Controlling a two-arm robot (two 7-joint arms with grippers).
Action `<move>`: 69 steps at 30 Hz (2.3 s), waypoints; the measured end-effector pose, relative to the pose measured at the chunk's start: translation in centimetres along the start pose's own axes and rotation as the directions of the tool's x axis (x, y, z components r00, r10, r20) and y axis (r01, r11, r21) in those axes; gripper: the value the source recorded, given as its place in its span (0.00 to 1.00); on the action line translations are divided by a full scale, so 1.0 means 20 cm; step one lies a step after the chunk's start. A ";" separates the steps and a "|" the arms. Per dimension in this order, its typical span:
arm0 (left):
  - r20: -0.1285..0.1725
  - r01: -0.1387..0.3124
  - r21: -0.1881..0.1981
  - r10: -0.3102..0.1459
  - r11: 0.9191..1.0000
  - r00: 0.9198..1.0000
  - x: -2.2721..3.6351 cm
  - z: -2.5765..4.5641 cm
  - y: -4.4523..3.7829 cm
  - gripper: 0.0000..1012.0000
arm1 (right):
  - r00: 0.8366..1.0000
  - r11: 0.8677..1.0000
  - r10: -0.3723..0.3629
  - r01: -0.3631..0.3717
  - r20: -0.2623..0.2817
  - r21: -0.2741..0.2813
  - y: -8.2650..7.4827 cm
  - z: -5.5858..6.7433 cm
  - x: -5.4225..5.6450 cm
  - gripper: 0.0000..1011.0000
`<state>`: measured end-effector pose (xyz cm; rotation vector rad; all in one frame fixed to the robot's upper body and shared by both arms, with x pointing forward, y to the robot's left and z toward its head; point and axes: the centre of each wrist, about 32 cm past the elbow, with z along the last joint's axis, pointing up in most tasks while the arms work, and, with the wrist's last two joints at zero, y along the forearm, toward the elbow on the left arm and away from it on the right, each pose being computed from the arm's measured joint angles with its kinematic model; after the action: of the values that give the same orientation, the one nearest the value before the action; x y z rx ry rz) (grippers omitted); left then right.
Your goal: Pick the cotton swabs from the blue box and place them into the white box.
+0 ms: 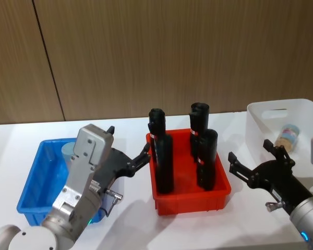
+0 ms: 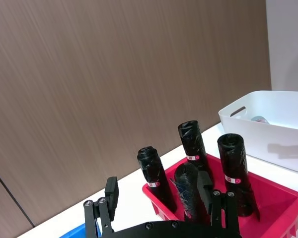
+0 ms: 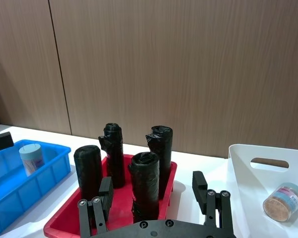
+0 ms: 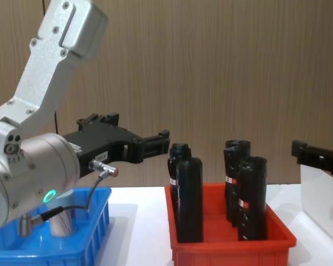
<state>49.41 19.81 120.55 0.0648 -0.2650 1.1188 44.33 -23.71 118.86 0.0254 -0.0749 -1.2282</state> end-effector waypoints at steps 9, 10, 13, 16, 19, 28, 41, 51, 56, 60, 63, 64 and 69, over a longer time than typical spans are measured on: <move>0.000 -0.005 -0.004 0.005 1.000 1.000 -0.005 -0.003 0.011 0.99 | 1.000 1.000 -0.001 0.001 -0.001 0.001 0.00 0.00 0.00 0.99; 0.000 -0.005 -0.004 0.005 1.000 1.000 -0.005 -0.003 0.011 0.99 | 1.000 1.000 -0.001 0.001 -0.001 0.001 0.00 0.00 0.00 0.99; 0.000 -0.005 -0.004 0.005 1.000 1.000 -0.005 -0.003 0.011 0.99 | 1.000 1.000 -0.001 0.001 -0.001 0.001 0.00 0.00 0.00 0.99; 0.000 -0.005 -0.004 0.005 1.000 1.000 -0.005 -0.003 0.011 0.99 | 1.000 1.000 -0.001 0.001 -0.001 0.001 0.00 0.00 0.00 0.99; 0.000 -0.006 -0.004 0.006 1.000 1.000 -0.004 -0.003 0.011 0.99 | 1.000 1.000 -0.001 0.001 -0.001 0.001 0.00 0.00 0.00 0.99; 0.000 -0.006 -0.004 0.006 1.000 1.000 -0.004 -0.003 0.011 0.99 | 1.000 1.000 -0.002 0.002 0.003 -0.005 0.01 -0.01 0.01 0.99; 0.000 -0.005 -0.003 0.005 1.000 1.000 -0.004 -0.004 0.011 0.99 | 0.999 0.997 0.039 -0.039 0.005 -0.064 0.08 -0.06 0.09 0.99; 0.000 -0.005 -0.003 0.005 1.000 1.000 -0.004 -0.004 0.011 0.99 | 0.994 0.987 0.106 -0.106 -0.012 -0.117 0.20 -0.12 0.18 0.99; 0.000 -0.005 -0.003 0.005 1.000 1.000 -0.004 -0.004 0.011 0.99 | 0.990 0.981 0.137 -0.139 -0.027 -0.136 0.28 -0.15 0.24 0.99; 0.000 -0.005 -0.003 0.005 1.000 1.000 -0.004 -0.004 0.011 0.99 | 0.986 0.976 0.160 -0.164 -0.035 -0.141 0.33 -0.17 0.27 0.99; 0.000 -0.005 -0.003 0.005 1.000 1.000 -0.004 -0.004 0.011 0.99 | 0.984 0.974 0.173 -0.177 -0.040 -0.143 0.37 -0.18 0.28 0.99; 0.000 -0.005 -0.004 0.005 1.000 1.000 -0.004 -0.004 0.011 0.99 | 0.983 0.973 0.180 -0.184 -0.043 -0.141 0.39 -0.18 0.29 0.99; 0.000 -0.005 -0.004 0.005 1.000 1.000 -0.004 -0.004 0.011 0.99 | 0.978 0.968 0.200 -0.206 -0.054 -0.141 0.45 -0.20 0.31 0.99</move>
<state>49.20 19.84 120.44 0.0611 -0.2676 1.1237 55.18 -26.59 115.77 -0.0842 0.0468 -1.0248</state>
